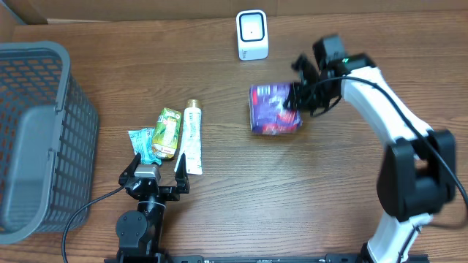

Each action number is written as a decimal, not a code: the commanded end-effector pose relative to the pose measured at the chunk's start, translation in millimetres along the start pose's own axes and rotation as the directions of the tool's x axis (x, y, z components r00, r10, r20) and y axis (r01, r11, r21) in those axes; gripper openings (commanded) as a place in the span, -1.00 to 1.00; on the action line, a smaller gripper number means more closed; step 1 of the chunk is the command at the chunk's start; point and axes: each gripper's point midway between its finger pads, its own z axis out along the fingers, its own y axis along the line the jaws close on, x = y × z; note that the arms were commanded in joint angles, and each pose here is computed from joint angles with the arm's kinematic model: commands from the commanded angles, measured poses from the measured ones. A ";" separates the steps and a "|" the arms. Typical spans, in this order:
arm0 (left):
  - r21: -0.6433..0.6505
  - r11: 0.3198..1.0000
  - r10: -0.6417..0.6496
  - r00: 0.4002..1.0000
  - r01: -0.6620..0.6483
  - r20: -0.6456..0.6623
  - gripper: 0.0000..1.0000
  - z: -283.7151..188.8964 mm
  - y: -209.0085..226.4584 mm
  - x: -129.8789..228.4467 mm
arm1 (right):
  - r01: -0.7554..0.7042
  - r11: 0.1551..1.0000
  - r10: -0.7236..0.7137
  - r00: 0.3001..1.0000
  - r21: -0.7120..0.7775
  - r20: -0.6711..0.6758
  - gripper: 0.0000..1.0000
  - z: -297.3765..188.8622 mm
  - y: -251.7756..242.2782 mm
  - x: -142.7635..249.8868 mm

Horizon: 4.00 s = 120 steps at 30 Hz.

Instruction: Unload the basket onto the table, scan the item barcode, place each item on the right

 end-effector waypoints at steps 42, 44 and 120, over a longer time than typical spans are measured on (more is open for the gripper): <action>-0.014 1.000 -0.018 1.000 0.018 0.007 0.99 0.0 3.1 0.5 | 0.233 -0.311 -0.738 0.552 0.921 -0.389 -0.93 -71.2 18.0 -206.7; -0.014 1.000 -0.018 1.000 0.018 0.007 0.99 0.0 3.1 0.5 | 0.257 -0.333 -0.744 0.519 0.907 -0.421 -0.92 -56.6 17.1 -209.8; -0.014 1.000 -0.018 1.000 0.018 0.007 1.00 0.0 3.1 0.5 | 0.063 0.267 -0.848 0.490 0.962 0.203 -0.93 -159.1 92.4 -180.0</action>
